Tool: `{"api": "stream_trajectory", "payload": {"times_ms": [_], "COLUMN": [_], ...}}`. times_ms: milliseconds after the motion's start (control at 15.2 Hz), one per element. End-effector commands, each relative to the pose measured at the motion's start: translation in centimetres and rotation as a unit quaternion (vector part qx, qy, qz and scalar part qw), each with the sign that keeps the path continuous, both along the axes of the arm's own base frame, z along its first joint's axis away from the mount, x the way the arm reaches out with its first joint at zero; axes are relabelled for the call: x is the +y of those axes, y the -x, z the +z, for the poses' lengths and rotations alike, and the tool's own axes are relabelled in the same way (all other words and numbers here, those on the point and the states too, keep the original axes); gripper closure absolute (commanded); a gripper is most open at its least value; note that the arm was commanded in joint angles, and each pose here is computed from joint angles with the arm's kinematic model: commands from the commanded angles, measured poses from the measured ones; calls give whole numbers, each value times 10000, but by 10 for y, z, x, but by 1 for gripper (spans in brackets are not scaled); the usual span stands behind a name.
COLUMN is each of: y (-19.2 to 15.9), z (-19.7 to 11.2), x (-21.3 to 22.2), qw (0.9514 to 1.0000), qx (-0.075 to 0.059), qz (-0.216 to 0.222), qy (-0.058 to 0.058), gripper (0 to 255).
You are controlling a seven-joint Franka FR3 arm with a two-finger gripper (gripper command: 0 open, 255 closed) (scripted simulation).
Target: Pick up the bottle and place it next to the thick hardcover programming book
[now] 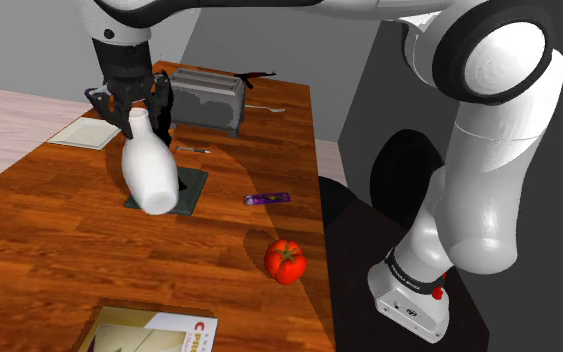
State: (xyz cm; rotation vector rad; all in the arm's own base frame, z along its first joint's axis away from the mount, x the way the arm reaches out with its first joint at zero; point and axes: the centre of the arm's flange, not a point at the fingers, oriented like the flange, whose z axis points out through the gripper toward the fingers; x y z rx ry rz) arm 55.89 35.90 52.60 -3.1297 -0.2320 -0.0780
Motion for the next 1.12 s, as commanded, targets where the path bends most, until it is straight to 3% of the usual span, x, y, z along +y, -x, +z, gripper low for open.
{"api": "stream_trajectory", "payload": {"times_ms": [0, 462, 1056], "y": [3, 15, 15], "z": [0, 0, -48], "x": [29, 125, 125], "qw": [10000, 10000, 10000], "qx": [-2, -2, -2], "qz": [-8, -8, -8], "qy": [-2, -2, -2], "gripper": [255, 255, 255]}}
